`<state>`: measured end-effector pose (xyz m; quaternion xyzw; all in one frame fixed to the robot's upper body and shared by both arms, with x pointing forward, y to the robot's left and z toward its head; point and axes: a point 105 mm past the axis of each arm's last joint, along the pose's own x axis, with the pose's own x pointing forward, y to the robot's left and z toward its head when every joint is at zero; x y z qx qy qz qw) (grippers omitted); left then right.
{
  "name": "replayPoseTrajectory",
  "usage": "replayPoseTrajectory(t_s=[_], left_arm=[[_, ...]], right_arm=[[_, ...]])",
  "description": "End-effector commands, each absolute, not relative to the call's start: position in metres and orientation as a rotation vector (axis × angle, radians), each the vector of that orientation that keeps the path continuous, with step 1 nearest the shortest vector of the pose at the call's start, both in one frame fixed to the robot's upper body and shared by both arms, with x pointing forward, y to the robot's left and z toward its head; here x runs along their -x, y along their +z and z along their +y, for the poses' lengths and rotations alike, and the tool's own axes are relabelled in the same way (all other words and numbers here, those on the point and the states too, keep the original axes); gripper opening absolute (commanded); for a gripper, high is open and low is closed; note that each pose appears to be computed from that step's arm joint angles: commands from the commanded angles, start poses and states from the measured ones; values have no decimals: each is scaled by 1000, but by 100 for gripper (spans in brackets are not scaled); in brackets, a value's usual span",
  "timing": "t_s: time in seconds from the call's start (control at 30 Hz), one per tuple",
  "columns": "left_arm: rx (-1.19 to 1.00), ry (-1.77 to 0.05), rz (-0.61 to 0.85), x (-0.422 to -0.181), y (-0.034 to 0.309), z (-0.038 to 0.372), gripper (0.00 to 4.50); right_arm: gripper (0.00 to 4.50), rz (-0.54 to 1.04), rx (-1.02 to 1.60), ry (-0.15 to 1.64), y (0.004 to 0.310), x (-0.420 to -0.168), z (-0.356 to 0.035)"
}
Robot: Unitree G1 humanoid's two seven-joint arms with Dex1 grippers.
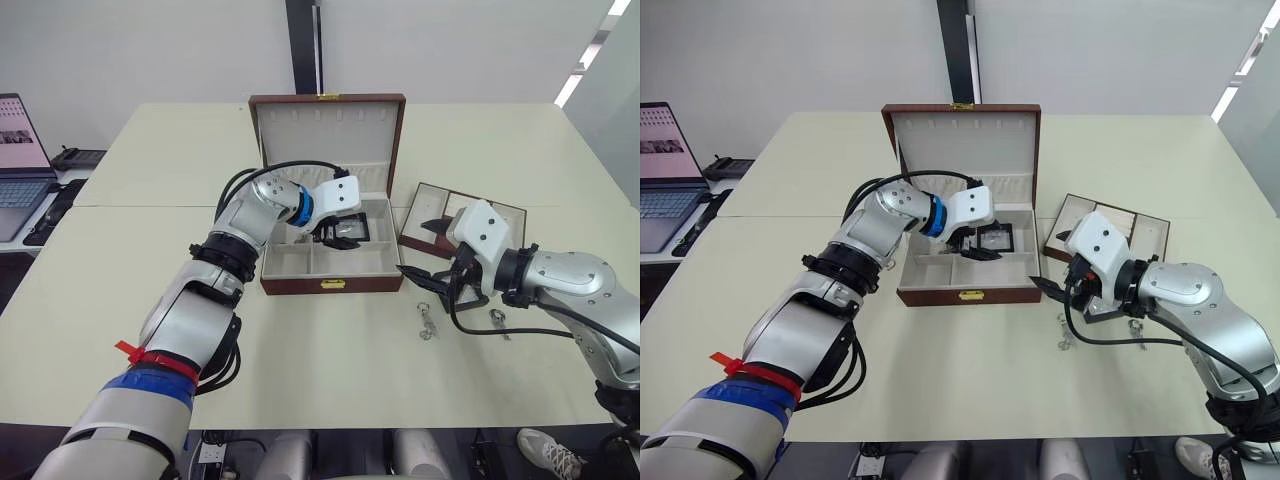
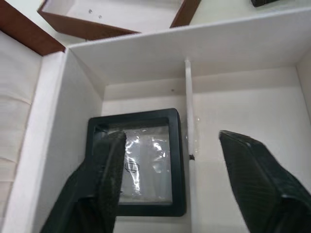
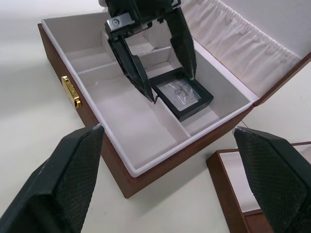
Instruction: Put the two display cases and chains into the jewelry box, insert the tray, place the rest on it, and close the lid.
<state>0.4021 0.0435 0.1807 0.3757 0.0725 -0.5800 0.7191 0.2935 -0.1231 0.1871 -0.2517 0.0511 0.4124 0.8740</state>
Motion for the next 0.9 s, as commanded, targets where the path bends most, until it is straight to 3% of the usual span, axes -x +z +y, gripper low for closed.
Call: replayPoseTrajectory(t_s=[0.03,0.23,0.47,0.7,0.9], left_arm=[[-738,-1270,-4,-392,232,46,447],[-490,-1206,-18,-358,254,110,447],[-453,-839,87,-339,241,231,447],[-406,-604,232,-301,180,319,447],[-200,-523,280,-269,141,343,447]], right_arm=[[450,52,556,856,201,-292,-127],[450,4,659,867,218,-285,-151],[450,88,772,812,222,-271,-213],[450,295,796,814,194,-247,-260],[450,406,786,775,173,-235,-294]])
